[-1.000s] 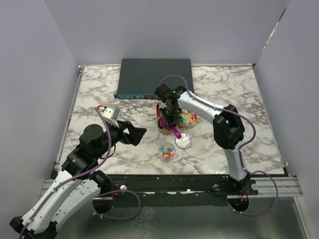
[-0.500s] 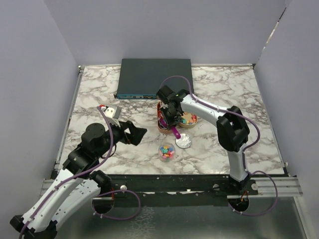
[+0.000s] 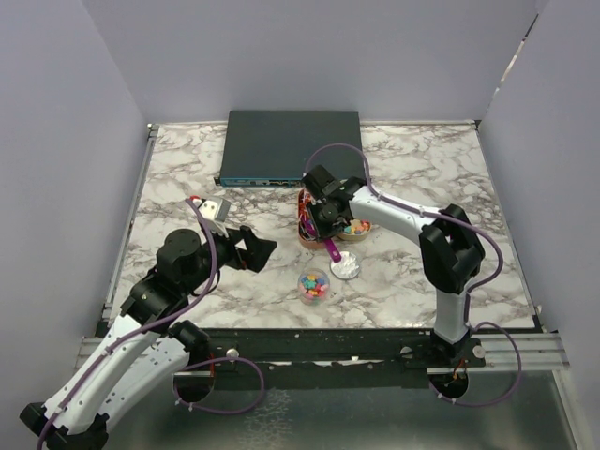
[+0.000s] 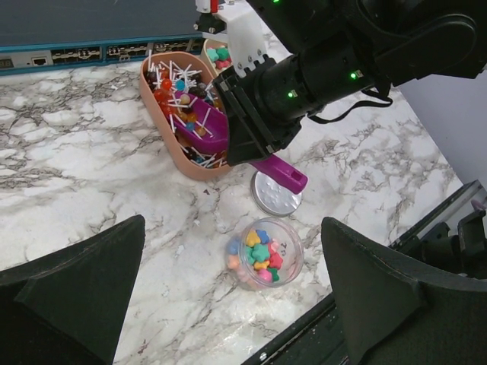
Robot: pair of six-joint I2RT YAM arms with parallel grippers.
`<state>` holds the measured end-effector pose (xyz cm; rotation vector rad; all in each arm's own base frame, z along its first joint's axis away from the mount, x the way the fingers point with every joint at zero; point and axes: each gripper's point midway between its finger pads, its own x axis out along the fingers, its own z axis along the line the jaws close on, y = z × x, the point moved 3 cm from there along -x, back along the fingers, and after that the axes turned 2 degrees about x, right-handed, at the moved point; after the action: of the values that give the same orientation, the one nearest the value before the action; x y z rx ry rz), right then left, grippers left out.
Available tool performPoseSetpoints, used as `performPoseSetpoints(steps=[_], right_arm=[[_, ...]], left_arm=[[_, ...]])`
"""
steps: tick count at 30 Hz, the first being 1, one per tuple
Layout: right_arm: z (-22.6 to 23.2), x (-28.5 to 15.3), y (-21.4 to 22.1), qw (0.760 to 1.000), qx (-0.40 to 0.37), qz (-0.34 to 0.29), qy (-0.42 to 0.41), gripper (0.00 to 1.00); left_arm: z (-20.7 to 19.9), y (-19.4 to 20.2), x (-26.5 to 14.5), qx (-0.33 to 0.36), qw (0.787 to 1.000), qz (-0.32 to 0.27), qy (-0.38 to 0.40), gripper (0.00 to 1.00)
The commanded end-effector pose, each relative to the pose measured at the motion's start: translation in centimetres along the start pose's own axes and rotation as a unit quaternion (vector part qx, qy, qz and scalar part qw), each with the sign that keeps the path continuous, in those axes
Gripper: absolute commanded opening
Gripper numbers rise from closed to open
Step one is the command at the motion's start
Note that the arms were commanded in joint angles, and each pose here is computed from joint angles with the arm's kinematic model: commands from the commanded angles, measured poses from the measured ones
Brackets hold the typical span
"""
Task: Pack the candies
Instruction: Scoop the fake candies from the storage box.
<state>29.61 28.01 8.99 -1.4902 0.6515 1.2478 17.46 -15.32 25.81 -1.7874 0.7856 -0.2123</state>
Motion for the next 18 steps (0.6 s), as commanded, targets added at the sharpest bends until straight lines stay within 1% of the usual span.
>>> performPoseSetpoints(steps=[1, 18], right_arm=[[-0.8, -0.4, -1.4, 0.999, 0.007, -0.049, 0.018, 0.01], [-1.6, -3.0, -1.2, 0.994, 0.007, -0.104, 0.012, 0.01]], left_arm=[[0.4, -0.3, 0.2, 0.002, 1.0, -0.002, -0.012, 0.99], [0.8, 0.0, 0.7, -0.001, 1.0, 0.008, -0.018, 0.99]])
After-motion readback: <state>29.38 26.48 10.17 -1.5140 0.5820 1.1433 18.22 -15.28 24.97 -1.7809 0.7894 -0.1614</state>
